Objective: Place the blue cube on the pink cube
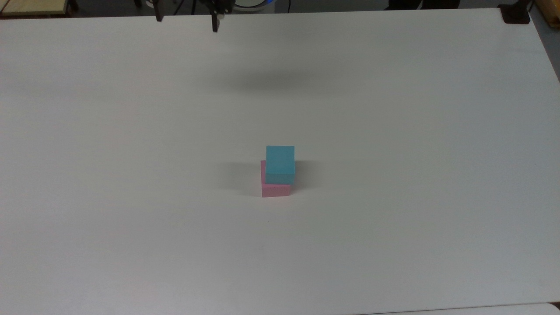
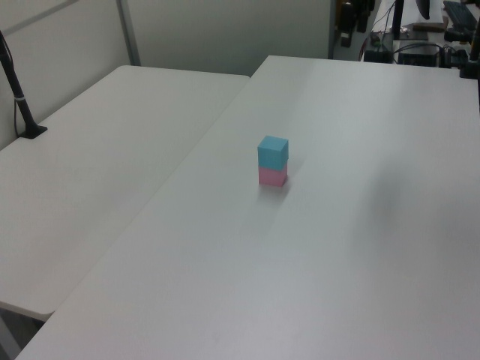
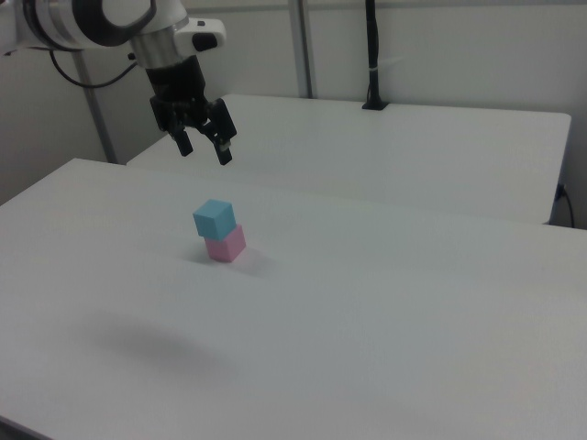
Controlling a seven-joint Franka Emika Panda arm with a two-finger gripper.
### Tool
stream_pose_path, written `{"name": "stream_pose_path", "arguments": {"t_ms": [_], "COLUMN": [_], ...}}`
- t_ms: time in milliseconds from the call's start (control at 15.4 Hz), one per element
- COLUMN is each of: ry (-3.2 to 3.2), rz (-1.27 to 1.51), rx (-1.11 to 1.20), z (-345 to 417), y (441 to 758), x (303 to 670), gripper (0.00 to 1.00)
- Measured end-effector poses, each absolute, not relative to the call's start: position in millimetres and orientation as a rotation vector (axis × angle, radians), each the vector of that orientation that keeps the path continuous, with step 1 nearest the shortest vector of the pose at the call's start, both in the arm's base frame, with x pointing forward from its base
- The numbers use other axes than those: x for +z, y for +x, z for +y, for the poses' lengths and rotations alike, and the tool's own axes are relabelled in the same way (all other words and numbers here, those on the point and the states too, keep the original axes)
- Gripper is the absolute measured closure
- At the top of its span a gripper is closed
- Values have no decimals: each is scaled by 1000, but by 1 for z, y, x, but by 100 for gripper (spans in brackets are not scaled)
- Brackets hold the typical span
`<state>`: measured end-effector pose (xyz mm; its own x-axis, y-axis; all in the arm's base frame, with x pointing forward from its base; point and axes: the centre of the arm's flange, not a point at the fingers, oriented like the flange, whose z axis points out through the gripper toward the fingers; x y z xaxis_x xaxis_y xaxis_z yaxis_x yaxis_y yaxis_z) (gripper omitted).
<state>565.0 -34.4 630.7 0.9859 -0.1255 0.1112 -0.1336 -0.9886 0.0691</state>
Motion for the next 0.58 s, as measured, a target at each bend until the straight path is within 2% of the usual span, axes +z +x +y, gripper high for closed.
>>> {"name": "stream_pose_path", "arguments": {"t_ms": [584], "ry": [3059], "rz": [-34], "rx": [91], "z": [-52], "y": [549], "x": [629], "gripper": [0]}}
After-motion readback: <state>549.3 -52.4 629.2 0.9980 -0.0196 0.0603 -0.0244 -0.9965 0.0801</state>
